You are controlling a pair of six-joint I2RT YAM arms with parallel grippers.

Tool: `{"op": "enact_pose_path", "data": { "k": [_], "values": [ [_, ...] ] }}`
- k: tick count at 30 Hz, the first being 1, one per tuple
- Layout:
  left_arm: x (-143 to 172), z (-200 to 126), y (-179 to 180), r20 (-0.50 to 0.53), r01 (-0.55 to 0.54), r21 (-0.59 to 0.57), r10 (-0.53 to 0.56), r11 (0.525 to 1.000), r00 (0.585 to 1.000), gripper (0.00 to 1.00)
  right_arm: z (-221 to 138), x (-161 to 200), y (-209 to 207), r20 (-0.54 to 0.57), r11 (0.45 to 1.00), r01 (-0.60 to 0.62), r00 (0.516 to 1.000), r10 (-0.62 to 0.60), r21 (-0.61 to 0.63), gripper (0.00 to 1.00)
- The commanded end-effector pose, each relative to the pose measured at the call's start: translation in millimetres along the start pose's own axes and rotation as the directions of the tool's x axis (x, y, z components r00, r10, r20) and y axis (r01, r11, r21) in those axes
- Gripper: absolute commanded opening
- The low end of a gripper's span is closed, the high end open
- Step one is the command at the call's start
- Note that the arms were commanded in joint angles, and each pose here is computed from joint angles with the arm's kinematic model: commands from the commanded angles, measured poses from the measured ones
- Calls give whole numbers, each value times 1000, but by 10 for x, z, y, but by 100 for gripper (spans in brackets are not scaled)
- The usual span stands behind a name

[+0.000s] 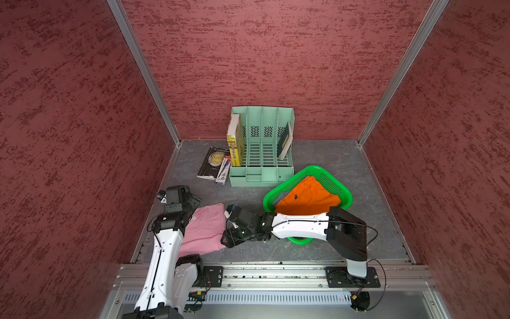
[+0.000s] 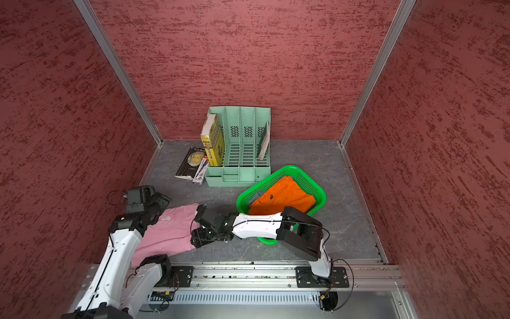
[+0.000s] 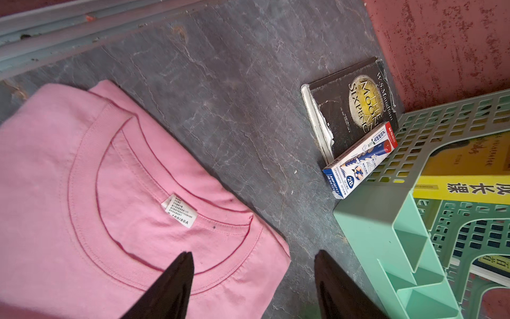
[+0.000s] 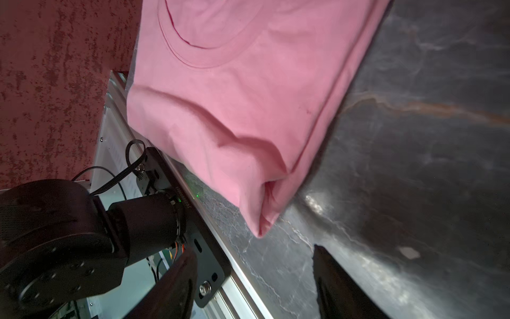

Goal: Put the folded t-shirts into the basket
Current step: Move the T-shirt to the center of the board, then move the bin to the center of the board.

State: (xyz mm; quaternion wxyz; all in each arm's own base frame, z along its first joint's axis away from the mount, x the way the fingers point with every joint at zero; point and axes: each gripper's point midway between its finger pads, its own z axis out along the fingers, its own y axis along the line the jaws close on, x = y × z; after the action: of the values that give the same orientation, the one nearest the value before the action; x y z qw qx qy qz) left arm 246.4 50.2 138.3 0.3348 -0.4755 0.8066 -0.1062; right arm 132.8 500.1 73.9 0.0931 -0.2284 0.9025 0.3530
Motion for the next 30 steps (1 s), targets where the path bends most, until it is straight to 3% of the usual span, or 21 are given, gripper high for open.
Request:
{"op": "enact_pose_path", "data": {
  "k": [1,7,10,16,18,22,30],
  "values": [
    [12,-8,-98,-17,-13,64,14,998,1000,72,125,-103,55,39,999,-39,999,38,15,72],
    [-9,-24,-91,-3,-13,64,13,998,1000,72,413,-185,-35,51,994,-89,995,86,63,73],
    [-15,-29,-84,3,-12,65,11,998,1000,72,494,-154,-166,47,988,-113,993,108,105,67],
    [26,8,-104,-18,-12,78,14,997,1000,72,484,158,-563,-5,973,-129,991,133,189,24],
    [53,32,-139,-26,-13,102,15,995,1000,73,376,283,-785,-22,966,-162,985,170,200,14],
    [159,86,-227,-61,-58,117,65,991,996,73,29,431,-1231,-48,950,-232,968,247,210,5],
    [445,157,-297,-66,-151,60,155,987,986,76,-901,607,-2065,-72,865,-158,973,217,476,5]
  ]
}}
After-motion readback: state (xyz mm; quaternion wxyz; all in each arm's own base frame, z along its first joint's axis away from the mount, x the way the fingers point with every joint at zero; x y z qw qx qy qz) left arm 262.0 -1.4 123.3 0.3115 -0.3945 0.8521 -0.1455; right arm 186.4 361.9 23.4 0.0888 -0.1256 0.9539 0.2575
